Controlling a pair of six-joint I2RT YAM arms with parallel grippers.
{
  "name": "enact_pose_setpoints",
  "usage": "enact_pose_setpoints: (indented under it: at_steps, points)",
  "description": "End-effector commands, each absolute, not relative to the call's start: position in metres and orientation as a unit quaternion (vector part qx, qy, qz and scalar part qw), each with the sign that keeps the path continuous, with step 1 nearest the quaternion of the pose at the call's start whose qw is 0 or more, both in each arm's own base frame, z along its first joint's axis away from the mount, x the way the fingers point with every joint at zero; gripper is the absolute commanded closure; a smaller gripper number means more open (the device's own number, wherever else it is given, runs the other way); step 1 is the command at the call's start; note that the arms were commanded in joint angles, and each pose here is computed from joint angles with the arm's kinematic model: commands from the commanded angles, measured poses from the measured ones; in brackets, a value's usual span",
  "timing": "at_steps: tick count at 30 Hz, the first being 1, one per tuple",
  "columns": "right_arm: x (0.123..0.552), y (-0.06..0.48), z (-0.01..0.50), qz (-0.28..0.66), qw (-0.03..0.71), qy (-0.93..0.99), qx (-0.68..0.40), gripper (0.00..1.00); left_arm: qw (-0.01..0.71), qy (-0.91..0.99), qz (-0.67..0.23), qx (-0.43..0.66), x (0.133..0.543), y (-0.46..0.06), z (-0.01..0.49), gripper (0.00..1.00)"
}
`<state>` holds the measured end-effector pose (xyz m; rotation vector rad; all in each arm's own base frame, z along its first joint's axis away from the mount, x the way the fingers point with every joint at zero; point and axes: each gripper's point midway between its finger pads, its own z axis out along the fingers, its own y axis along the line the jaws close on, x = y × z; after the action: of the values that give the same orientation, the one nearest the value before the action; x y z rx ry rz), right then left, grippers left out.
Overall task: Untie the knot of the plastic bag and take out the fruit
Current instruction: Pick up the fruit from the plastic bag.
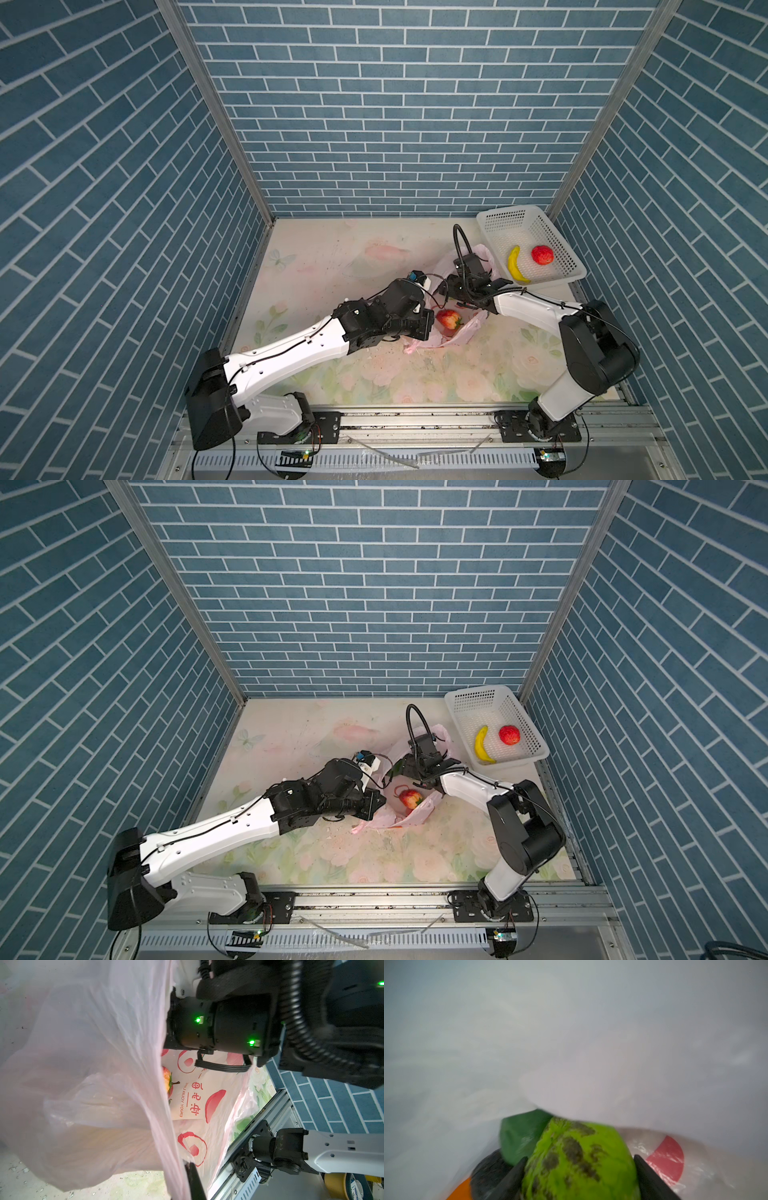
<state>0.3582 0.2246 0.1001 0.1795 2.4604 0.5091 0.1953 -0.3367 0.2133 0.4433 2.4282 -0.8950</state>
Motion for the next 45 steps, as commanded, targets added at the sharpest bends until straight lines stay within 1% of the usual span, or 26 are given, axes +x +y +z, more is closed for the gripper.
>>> enact_pose_setpoints:
  at_steps: [1,7,13,17,23,26,30,37,41,45]
  points:
    - [0.329,0.224,0.100,0.211,0.276,0.937,0.039,0.49,0.271,0.892,-0.328,0.156,0.197,-0.331,0.218,1.00]
    - [0.298,0.229,0.101,0.249,0.242,0.938,0.013,0.49,0.285,0.888,-0.327,0.150,0.201,-0.330,0.224,1.00]
    - [0.278,0.249,0.115,0.281,0.233,0.930,-0.047,0.49,0.287,0.887,-0.329,0.151,0.202,-0.332,0.226,1.00]
    - [0.266,0.262,0.125,0.282,0.229,0.927,-0.092,0.49,0.287,0.887,-0.329,0.152,0.203,-0.332,0.225,1.00]
    - [0.246,0.270,0.144,0.285,0.223,0.923,-0.128,0.49,0.290,0.890,-0.320,0.149,0.203,-0.327,0.224,1.00]
    - [0.237,0.271,0.159,0.293,0.232,0.917,-0.140,0.49,0.285,0.892,-0.316,0.151,0.202,-0.326,0.222,1.00]
    - [0.230,0.263,0.174,0.279,0.247,0.917,-0.144,0.49,0.275,0.897,-0.311,0.153,0.199,-0.324,0.219,1.00]
    - [0.216,0.250,0.203,0.277,0.257,0.913,-0.152,0.49,0.272,0.905,-0.288,0.156,0.197,-0.313,0.226,1.00]
    - [0.209,0.239,0.230,0.278,0.274,0.908,-0.152,0.49,0.259,0.912,-0.276,0.159,0.196,-0.309,0.224,1.00]
    - [0.210,0.226,0.265,0.265,0.311,0.900,-0.151,0.49,0.243,0.917,-0.271,0.162,0.193,-0.308,0.220,1.00]
